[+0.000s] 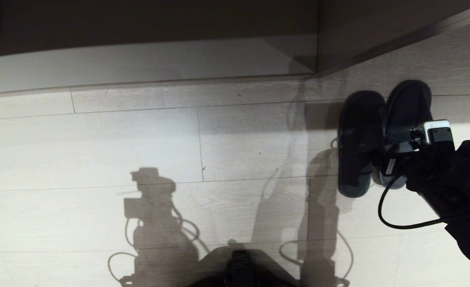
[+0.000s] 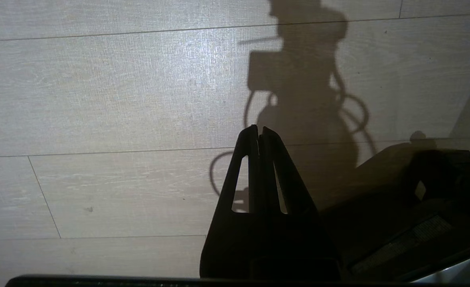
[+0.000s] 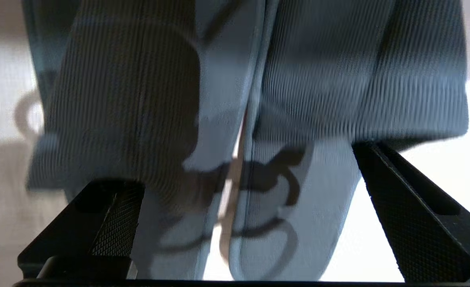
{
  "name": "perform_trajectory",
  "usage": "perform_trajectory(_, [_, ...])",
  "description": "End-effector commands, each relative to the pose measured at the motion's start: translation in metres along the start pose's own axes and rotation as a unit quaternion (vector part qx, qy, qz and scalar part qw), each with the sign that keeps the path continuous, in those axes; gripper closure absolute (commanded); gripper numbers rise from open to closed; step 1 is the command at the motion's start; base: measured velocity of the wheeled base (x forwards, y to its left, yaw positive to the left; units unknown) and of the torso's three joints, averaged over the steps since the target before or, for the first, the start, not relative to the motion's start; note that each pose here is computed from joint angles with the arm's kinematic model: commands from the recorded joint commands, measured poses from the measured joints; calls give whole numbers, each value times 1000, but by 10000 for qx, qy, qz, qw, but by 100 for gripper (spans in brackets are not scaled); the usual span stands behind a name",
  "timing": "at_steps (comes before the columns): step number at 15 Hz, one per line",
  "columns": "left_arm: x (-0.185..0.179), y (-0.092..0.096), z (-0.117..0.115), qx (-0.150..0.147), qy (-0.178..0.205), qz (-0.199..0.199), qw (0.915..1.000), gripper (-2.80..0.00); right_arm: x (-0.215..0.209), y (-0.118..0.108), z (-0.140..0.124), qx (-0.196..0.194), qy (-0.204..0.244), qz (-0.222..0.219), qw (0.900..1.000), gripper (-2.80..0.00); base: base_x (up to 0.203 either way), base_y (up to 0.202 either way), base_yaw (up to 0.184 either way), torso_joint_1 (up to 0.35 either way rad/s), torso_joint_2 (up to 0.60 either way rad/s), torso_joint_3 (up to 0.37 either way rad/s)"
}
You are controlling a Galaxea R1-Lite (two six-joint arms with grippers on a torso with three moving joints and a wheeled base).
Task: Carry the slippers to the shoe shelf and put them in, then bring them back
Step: Pick up the slippers on the floor
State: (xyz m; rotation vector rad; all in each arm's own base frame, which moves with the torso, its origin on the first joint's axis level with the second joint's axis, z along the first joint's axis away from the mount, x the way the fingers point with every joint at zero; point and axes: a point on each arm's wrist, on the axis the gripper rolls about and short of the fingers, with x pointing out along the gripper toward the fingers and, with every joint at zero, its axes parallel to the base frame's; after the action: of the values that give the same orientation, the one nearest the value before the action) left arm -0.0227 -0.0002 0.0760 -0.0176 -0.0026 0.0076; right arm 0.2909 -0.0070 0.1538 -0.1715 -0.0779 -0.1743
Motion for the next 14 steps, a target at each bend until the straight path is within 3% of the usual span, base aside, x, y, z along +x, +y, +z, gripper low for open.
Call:
perform_trajectory(1, [0, 0, 0, -4, -3, 0, 10000, 0, 10, 1, 2, 44, -211, -54, 9998, -280, 0, 0, 0, 0, 0, 0])
perform_trajectory(10, [0, 0, 0, -11, -5, 4, 10000, 0, 20, 4, -3, 60, -217, -33, 9997, -280, 0, 0, 0, 0, 0, 0])
perform_trajectory(14, [0, 0, 0, -11, -3, 0, 10000, 0, 26, 5, -7, 73, -481, -95, 9988, -280, 0, 0, 0, 0, 0, 0])
